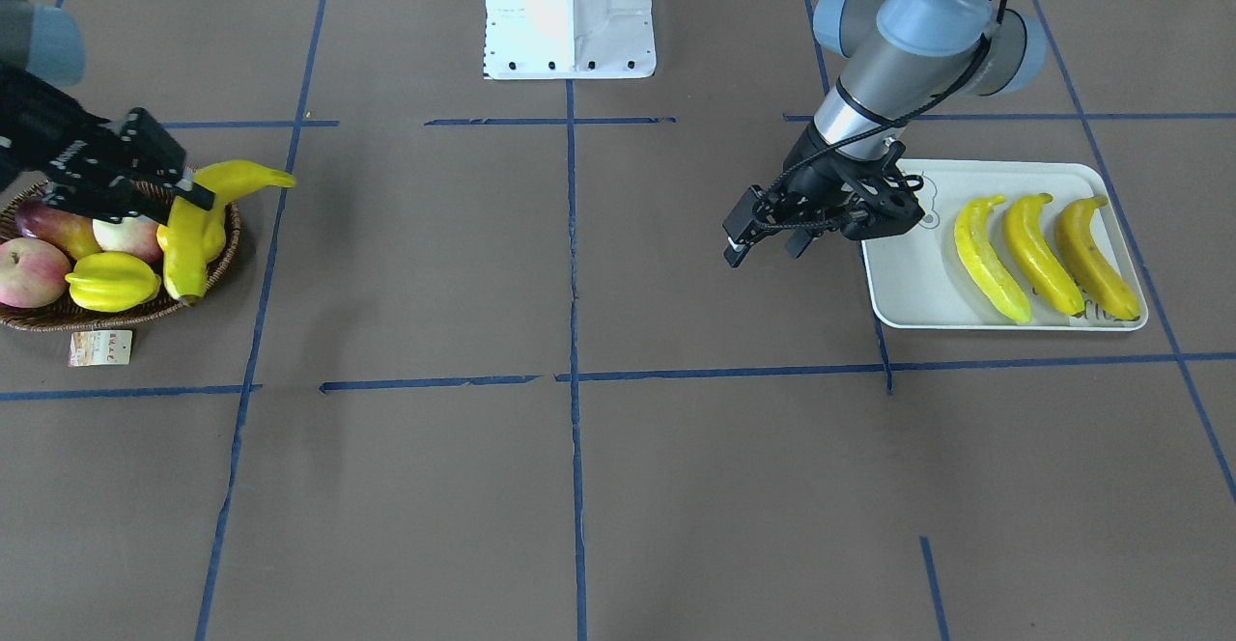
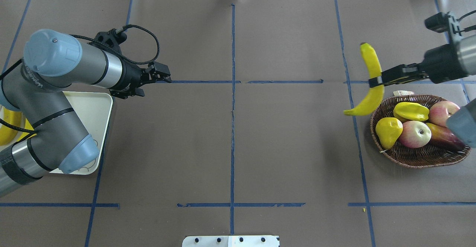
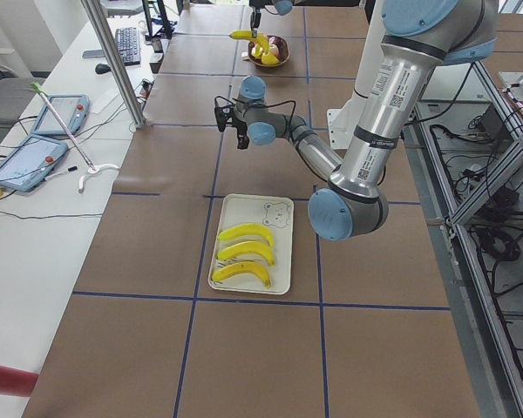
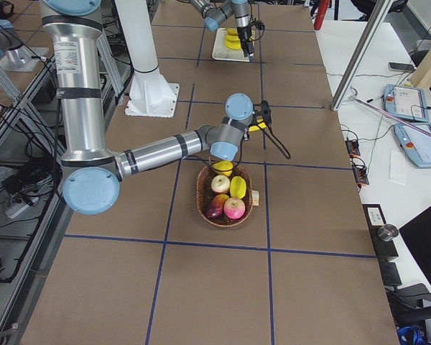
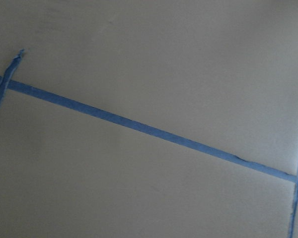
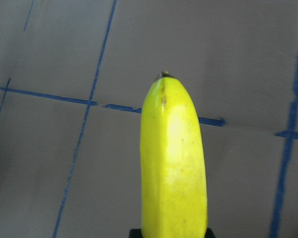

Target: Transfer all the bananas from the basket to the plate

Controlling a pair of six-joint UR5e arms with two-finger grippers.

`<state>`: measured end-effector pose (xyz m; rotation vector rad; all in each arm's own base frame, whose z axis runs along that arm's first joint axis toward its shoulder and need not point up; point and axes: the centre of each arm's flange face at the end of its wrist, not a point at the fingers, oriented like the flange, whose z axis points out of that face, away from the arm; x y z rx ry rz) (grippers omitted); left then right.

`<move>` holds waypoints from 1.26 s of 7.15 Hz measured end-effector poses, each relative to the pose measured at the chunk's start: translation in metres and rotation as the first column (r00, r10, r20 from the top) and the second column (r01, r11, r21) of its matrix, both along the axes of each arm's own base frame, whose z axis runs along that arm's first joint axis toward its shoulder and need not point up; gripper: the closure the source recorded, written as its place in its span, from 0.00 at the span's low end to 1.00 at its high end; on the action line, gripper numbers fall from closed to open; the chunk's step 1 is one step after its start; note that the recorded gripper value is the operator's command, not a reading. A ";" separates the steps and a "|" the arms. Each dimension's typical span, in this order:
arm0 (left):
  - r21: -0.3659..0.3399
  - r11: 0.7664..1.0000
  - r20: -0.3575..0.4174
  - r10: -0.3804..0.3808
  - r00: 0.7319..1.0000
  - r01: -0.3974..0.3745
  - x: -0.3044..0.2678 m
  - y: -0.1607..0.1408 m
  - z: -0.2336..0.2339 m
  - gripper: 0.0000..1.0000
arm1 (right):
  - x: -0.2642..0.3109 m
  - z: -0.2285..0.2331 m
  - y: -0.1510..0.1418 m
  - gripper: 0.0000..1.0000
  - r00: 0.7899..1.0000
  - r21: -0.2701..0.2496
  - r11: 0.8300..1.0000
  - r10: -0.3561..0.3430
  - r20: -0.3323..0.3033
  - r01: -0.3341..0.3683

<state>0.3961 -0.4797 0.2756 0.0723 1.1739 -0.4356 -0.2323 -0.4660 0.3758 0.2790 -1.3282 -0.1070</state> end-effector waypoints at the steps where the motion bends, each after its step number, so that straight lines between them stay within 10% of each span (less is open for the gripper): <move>1: -0.008 1.000 -0.082 -0.024 0.996 0.024 -0.002 0.002 -0.018 0.00 | -0.055 -0.034 0.004 0.99 1.000 -0.006 1.000 0.021 0.017 -0.020; 4: -0.005 0.999 -0.271 -0.033 0.962 0.033 0.004 0.014 -0.061 0.00 | -0.169 -0.137 0.023 0.99 0.999 0.003 0.999 0.048 0.022 -0.048; 9: 0.009 1.000 -0.329 0.002 0.944 0.002 0.049 0.025 -0.113 0.00 | -0.228 -0.204 0.057 0.99 0.999 0.032 0.999 0.043 0.025 -0.044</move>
